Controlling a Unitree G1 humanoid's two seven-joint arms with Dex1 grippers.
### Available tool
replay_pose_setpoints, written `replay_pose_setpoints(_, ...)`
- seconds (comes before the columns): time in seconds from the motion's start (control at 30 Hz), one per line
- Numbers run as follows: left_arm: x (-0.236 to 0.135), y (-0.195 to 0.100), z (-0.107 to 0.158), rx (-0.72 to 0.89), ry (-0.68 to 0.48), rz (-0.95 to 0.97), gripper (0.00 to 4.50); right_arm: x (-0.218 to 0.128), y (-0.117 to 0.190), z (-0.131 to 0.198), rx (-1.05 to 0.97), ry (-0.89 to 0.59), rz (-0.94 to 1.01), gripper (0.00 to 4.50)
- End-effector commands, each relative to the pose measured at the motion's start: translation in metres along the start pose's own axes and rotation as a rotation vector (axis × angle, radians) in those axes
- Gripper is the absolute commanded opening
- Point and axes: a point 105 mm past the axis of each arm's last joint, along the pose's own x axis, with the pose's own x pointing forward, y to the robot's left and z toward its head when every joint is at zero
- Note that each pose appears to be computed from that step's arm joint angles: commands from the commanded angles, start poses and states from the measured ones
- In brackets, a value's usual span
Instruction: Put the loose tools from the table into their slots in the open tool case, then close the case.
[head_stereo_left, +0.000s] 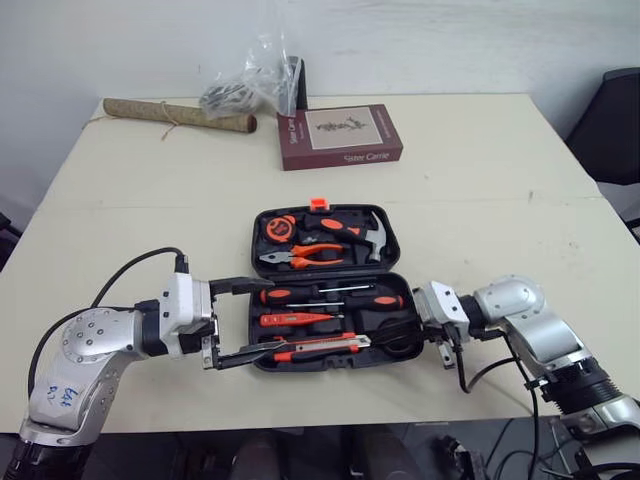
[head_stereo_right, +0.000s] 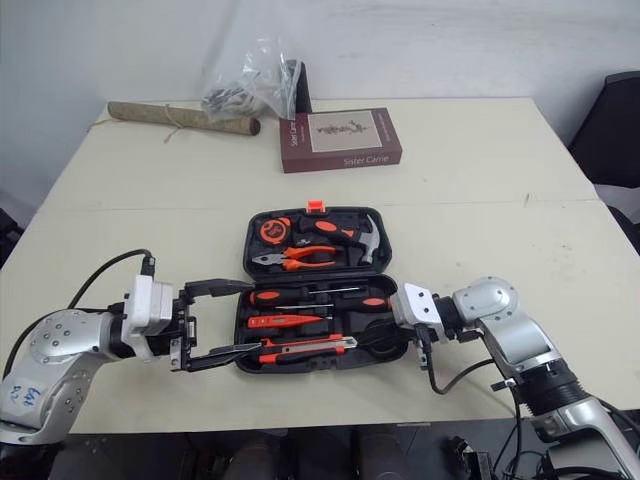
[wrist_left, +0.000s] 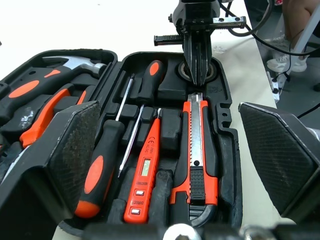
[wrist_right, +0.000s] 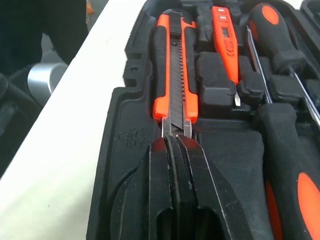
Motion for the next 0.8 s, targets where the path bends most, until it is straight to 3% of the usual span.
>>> replay_pose_setpoints(0.03, -0.005, 0.001, 0.006, 0.022, -0.004, 0.026, 4.50, -0.002, 0.009, -0.021, 0.043, 0.026, 0.004, 0.08)
replay_pose_setpoints(0.17, -0.011, 0.009, 0.005, 0.004, -0.013, 0.104, 4.50, -0.016, -0.011, 0.008, 0.111, -0.162, -0.138, 0.08)
replay_pose_setpoints(0.27, -0.019, 0.017, 0.000, -0.024, 0.009, 0.175, 4.50, -0.034, -0.011, 0.018, 0.116, -0.183, -0.180, 0.08)
replay_pose_setpoints(0.4, -0.034, 0.035, -0.020, -0.061, 0.128, 0.295, 4.50, -0.059, -0.019, 0.030, 0.120, -0.198, -0.303, 0.08)
replay_pose_setpoints(0.43, -0.038, 0.043, -0.026, -0.069, 0.157, 0.340, 3.95, -0.067, -0.024, 0.028, 0.119, -0.184, -0.349, 0.00)
replay_pose_setpoints(0.57, -0.034, 0.060, -0.045, -0.123, 0.216, 0.408, 2.47, -0.088, -0.041, 0.000, 0.117, -0.032, -0.491, 0.00)
replay_pose_setpoints(0.6, -0.031, 0.062, -0.051, -0.134, 0.237, 0.415, 1.79, -0.089, -0.044, -0.009, 0.127, 0.006, -0.510, 0.00)
replay_pose_setpoints(0.67, -0.026, 0.066, -0.061, -0.169, 0.261, 0.417, 1.14, -0.089, -0.049, -0.026, 0.215, 0.042, -0.558, 0.00)
replay_pose_setpoints(0.73, -0.023, 0.070, -0.075, -0.212, 0.313, 0.428, 0.15, -0.082, -0.055, -0.037, 0.221, 0.081, -0.575, 0.00)
replay_pose_setpoints(0.8, -0.018, 0.076, -0.084, -0.215, 0.353, 0.438, 0.03, -0.071, -0.061, -0.042, 0.196, 0.105, -0.588, 0.00)
